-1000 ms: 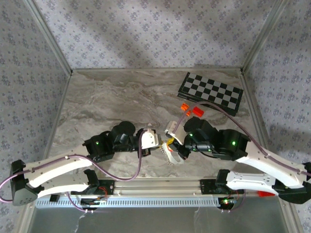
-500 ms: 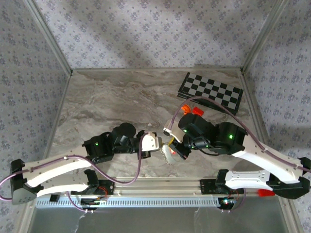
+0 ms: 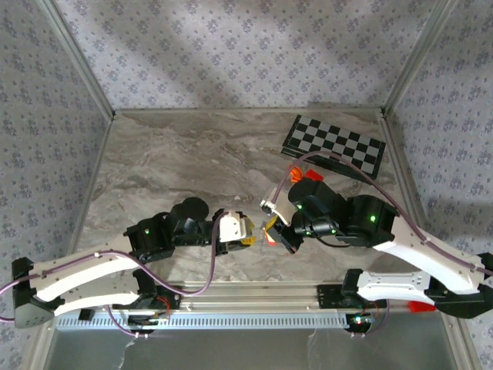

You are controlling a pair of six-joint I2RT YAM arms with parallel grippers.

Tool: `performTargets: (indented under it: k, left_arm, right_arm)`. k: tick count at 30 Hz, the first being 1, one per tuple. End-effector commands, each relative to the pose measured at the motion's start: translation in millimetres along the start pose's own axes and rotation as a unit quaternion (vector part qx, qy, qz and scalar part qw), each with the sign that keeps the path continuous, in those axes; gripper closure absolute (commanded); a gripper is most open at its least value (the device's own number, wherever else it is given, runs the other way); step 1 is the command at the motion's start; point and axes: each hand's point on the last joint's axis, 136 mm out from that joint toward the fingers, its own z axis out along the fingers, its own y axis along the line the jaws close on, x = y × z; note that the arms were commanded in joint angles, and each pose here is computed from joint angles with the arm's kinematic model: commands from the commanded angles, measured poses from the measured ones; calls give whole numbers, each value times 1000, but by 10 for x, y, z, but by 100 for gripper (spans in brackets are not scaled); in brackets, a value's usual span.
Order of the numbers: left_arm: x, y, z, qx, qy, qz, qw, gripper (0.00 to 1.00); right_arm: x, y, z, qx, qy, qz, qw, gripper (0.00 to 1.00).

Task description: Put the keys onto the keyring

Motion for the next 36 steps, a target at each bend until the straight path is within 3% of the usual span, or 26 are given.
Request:
performTargets:
  k: [1,23,36]
  left_arm:
    - [-175,-13,-64,4,-37,-6,999,67]
    - [-363,21,-38,7,-64,-1,998,66]
    - [-441,19,-38,13,-82,-6,996,79]
  right_arm:
    - [-79,42,-80,-13,-21,7,1000,100]
    - [-148,148,-45,-44,-42,-17,998,100]
    - [-153,186,-64,-53,-49,-20,997,100]
